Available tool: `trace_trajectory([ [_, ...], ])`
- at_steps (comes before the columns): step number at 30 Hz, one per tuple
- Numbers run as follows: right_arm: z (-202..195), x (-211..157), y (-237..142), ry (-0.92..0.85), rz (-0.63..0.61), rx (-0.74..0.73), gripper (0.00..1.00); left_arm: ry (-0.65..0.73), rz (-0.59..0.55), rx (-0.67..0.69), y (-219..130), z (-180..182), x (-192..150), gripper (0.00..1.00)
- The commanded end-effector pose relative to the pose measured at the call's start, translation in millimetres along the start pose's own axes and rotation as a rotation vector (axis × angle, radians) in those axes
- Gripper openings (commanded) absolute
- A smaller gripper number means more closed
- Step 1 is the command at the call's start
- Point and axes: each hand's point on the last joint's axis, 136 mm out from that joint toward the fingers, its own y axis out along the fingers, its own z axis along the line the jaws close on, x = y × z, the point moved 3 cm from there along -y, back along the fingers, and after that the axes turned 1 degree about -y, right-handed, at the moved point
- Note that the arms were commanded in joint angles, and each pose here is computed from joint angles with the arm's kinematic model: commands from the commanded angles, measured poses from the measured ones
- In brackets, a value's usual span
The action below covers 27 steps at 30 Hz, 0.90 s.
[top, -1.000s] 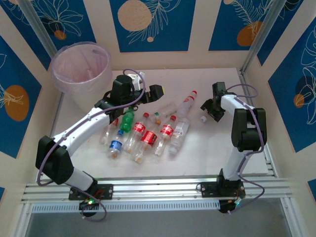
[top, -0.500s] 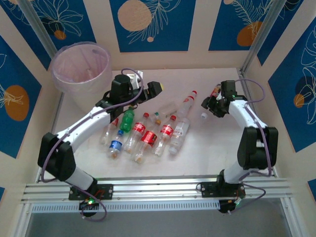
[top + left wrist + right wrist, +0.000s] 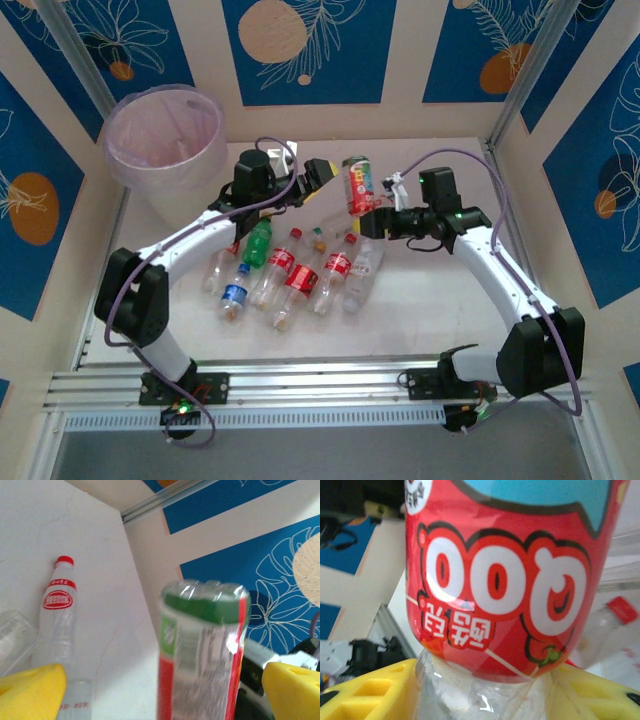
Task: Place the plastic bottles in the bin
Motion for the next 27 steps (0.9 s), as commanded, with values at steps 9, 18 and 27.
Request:
trace_trajectory([
  [9, 34.3, 6.8, 28.1, -0.064, 0.068, 0.165, 0.52, 0.004, 0.041, -0.088, 18.3, -9.9, -3.3, 1.0],
  [18, 33.9, 9.3, 36.7, -0.066, 0.078, 0.16, 0.52, 0.001, 0.034, -0.09, 16.6, -9.7, -3.7, 0.7],
  [27, 30.7, 9.7, 37.8, -0.046, 0.073, 0.135, 0.64, -0.011, 0.024, -0.079, 16.4, -8.2, -0.8, 0.53],
])
